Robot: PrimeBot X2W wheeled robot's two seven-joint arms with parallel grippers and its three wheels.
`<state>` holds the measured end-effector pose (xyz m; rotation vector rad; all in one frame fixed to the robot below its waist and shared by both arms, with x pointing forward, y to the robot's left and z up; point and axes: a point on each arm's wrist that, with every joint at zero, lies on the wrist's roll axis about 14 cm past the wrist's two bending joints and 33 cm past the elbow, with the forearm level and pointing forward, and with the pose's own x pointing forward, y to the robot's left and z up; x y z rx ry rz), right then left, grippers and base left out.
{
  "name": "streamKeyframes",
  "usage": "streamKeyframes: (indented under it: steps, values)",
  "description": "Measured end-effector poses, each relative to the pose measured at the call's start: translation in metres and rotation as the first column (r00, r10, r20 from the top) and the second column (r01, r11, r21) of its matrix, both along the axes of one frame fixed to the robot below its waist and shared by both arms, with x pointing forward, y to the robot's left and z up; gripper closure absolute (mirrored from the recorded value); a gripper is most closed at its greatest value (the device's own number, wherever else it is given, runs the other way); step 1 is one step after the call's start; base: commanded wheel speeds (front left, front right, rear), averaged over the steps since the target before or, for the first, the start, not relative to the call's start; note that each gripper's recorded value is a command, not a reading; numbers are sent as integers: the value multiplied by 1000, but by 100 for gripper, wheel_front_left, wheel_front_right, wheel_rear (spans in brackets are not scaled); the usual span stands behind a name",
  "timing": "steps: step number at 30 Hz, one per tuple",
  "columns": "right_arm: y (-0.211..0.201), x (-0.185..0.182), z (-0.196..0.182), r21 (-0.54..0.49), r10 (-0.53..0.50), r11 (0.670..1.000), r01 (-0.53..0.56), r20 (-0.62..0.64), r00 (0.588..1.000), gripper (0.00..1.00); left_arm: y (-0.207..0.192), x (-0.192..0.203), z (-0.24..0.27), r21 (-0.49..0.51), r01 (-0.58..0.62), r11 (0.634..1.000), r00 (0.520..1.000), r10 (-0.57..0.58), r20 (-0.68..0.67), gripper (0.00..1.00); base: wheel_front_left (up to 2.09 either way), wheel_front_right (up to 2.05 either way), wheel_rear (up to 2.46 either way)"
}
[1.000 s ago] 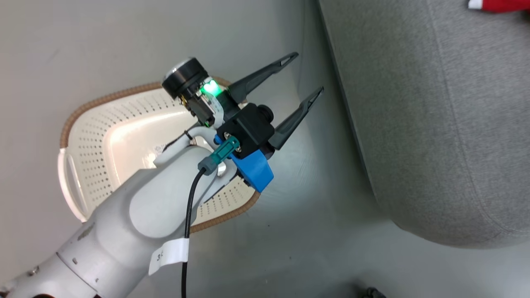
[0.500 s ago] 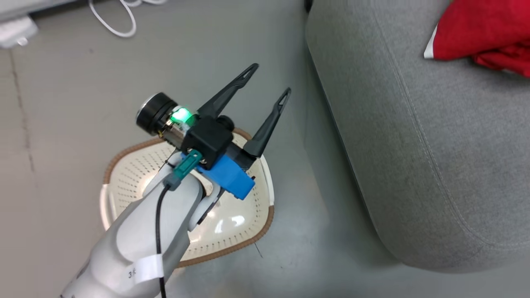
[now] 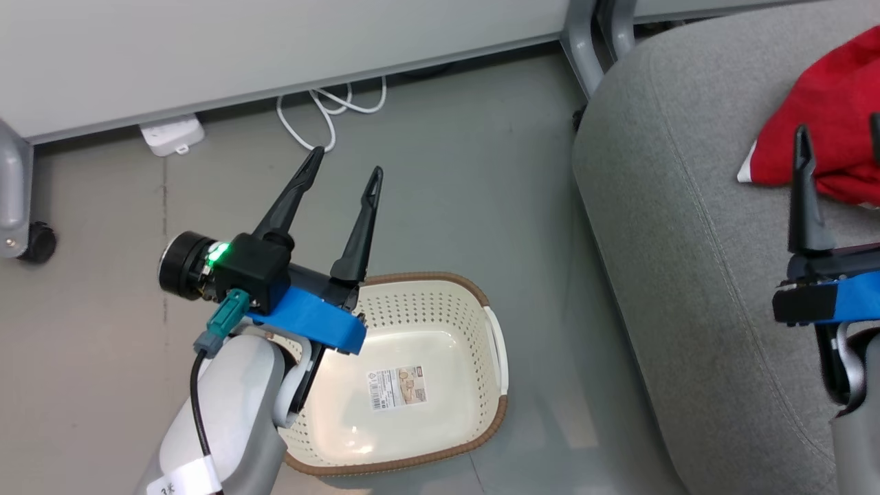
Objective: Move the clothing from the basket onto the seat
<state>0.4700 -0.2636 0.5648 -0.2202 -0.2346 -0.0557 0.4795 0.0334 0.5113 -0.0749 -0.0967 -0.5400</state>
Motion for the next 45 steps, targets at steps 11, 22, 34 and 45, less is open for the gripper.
streamKeyframes:
  steps: [11, 22, 34, 45]
  values:
    - [64, -17, 2, 103, 144, 984, -144, 15, 990, 0, 80, -36, 17, -23, -255, 967, 967, 256, 14, 0, 0, 0, 0]
    - [86, -46, -20, 181, 178, 969, -168, -38, 983, 0, 119, -77, 12, -34, -376, 926, 926, 376, -8, 0, 0, 0, 0]
    - [94, -77, -47, 244, 188, 957, -157, -109, 976, 0, 141, -110, -4, -30, -446, 895, 895, 444, -52, 0, 0, 0, 0]
    - [100, -91, -62, 280, 204, 947, -156, -149, 968, 0, 149, -125, -13, -27, -472, 881, 880, 469, -78, 0, 0, 0, 0]
